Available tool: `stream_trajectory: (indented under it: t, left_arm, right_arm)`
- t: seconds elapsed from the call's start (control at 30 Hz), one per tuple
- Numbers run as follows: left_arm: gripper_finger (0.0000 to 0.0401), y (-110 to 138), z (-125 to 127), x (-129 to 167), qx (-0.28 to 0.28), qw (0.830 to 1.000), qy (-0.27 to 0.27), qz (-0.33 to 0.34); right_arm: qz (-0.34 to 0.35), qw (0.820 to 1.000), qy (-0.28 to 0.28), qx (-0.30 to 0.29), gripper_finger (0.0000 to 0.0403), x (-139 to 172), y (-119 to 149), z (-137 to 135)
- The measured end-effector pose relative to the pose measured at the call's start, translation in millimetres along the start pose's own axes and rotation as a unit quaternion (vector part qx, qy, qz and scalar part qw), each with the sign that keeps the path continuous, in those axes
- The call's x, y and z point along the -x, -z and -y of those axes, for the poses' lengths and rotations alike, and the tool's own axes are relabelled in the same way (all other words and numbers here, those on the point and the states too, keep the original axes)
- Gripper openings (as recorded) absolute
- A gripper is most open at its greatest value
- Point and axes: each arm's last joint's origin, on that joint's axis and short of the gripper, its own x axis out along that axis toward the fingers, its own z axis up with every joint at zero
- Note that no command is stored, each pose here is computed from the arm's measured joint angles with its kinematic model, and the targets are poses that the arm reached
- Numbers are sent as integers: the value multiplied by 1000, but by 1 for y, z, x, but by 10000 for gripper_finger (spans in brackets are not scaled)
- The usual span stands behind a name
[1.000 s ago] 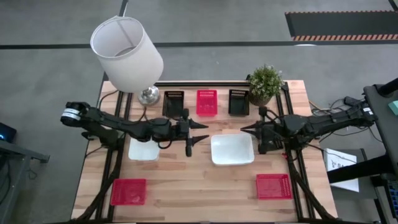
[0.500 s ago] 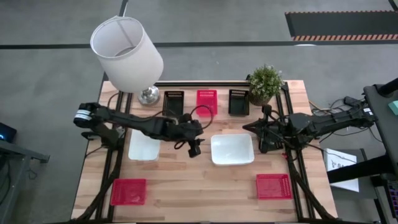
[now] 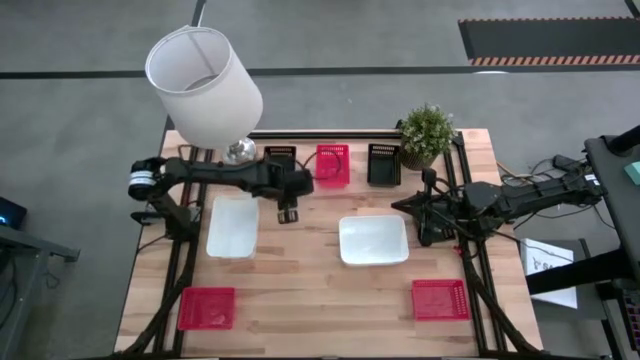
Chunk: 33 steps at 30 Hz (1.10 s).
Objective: Stack baskets by color
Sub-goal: Stack the top left black bin into the top right black bin
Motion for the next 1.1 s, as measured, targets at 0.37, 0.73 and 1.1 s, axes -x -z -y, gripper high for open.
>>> stream_trajectory:
  t: [0.37, 0.73, 1.1]
  left_arm:
    - [118, 6, -24, -16, -7, 1000, -16, -2]
    - [219, 20, -26, -43, -26, 997, -65, 4]
    - [226, 31, -23, -62, -38, 997, -65, 12]
  right_arm:
    - [-12, 1000, -7, -5, 9, 0, 2, -1]
    - [-18, 1000, -11, -9, 9, 0, 4, -2]
    - [-21, 1000, -12, -9, 9, 0, 4, -3]
